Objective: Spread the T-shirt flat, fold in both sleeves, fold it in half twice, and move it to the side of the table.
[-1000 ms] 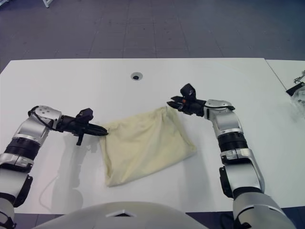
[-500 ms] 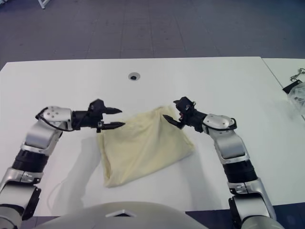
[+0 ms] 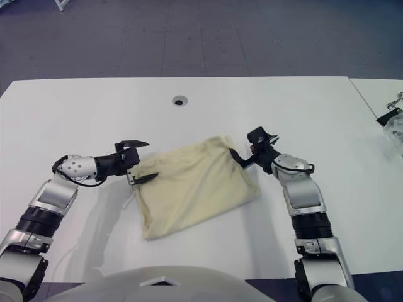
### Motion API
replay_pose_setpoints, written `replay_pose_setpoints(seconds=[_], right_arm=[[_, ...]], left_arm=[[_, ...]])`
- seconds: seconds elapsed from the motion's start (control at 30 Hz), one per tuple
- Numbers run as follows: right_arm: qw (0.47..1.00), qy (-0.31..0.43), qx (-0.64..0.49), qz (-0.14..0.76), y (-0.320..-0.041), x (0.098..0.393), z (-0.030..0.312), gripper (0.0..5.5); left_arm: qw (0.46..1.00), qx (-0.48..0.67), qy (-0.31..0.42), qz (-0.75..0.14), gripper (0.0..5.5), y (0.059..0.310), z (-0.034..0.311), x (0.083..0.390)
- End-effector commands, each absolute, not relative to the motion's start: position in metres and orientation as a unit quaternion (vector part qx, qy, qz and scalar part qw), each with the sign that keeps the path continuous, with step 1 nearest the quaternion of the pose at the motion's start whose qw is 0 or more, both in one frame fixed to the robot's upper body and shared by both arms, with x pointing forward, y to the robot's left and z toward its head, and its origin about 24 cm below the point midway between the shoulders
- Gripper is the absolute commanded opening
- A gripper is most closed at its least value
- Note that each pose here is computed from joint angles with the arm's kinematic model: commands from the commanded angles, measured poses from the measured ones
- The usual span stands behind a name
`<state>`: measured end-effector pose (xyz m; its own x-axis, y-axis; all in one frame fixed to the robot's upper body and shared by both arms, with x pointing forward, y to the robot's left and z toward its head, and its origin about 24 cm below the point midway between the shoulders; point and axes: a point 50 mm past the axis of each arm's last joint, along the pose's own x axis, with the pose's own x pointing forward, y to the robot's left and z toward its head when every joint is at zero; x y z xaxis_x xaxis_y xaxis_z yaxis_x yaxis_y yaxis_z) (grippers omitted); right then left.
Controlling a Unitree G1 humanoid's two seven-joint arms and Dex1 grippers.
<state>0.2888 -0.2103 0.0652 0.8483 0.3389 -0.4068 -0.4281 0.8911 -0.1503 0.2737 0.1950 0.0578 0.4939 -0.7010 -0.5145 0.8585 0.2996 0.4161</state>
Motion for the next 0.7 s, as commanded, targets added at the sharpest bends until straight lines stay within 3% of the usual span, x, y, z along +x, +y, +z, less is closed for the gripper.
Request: replay_pose_setpoints(seconds=[0.03,0.2,0.37,0.5,0.7], right_arm=[[0.963,0.180,-0.058,0.191,-0.203,0.293,0.072,5.40],[0.965,0.134,-0.047,0.223,-0.188,0.293,0.093,5.40],[0.935,0.095,-0.216,0.264,-0.186,0.295,0.109,5.40],[0.894,0.094,-0.324,0.297,-0.186,0.305,0.103,5.40],[0.874,0.078,-0.345,0.334,-0.169,0.320,0.095,5.40]], left_arm=[[0.788,0.346,0.150,-0.486,5.38,0.201,0.042,0.269],[0.823,0.323,0.063,-0.463,5.38,0.187,0.073,0.289],[0.834,0.316,-0.015,-0.452,5.38,0.184,0.121,0.296],[0.794,0.283,0.037,-0.538,5.38,0.180,0.121,0.255],[0.758,0.273,0.119,-0.580,5.38,0.182,0.095,0.203]])
